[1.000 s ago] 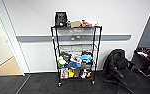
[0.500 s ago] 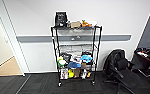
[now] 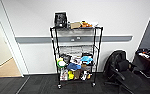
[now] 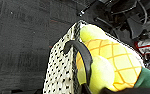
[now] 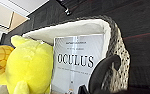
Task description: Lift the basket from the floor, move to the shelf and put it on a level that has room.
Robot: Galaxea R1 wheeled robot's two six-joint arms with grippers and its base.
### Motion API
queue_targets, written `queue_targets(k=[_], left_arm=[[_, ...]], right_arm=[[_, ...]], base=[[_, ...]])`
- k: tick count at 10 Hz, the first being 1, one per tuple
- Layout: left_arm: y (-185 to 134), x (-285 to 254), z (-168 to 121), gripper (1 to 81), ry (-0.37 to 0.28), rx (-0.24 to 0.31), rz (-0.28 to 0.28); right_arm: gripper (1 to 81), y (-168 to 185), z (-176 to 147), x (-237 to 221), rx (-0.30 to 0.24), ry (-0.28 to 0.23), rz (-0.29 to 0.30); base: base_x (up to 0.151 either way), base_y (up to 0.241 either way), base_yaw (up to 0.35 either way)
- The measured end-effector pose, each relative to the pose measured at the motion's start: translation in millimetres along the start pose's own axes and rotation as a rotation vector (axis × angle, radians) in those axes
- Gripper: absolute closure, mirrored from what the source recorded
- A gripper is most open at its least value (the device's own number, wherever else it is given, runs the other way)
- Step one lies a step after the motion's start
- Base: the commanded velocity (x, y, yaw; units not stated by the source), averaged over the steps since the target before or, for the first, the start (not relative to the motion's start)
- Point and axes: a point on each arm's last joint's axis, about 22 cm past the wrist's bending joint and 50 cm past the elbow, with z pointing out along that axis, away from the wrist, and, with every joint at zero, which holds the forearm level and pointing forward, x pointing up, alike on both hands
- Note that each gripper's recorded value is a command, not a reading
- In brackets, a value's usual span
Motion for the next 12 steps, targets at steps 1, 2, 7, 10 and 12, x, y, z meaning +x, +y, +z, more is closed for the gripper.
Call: queue_targets(k=[1, 2, 7, 10, 12], left_arm=[[-0.1, -0.3, 0.0, 81.1, 0.0, 0.0, 0.0], [-0.1, 0.0, 0.2, 81.1, -0.001, 0.0, 0.0], [-1.7, -3.3, 0.4, 81.1, -0.003, 0.002, -0.003], [-1.9, -4.0, 0.4, 81.1, -0.005, 0.002, -0.004], [-1.5, -3.7, 0.6, 81.1, -0.004, 0.001, -0.003]], right_arm=[[81.1, 0.6, 0.3, -0.5, 0.0, 0.007, 0.0], [81.1, 0.7, 0.8, -1.9, 0.0, 0.005, 0.001], [81.1, -0.1, 3.3, -3.7, -0.001, 0.003, 0.003], [81.1, 0.1, 3.3, -4.1, -0.001, 0.003, 0.004], [81.1, 0.6, 3.4, -3.0, -0.002, 0.007, 0.004]], base=[[0.104, 0.0, 0.0], [0.104, 0.0, 0.0], [0.118, 0.0, 0.0], [0.121, 0.0, 0.0], [0.121, 0.0, 0.0]])
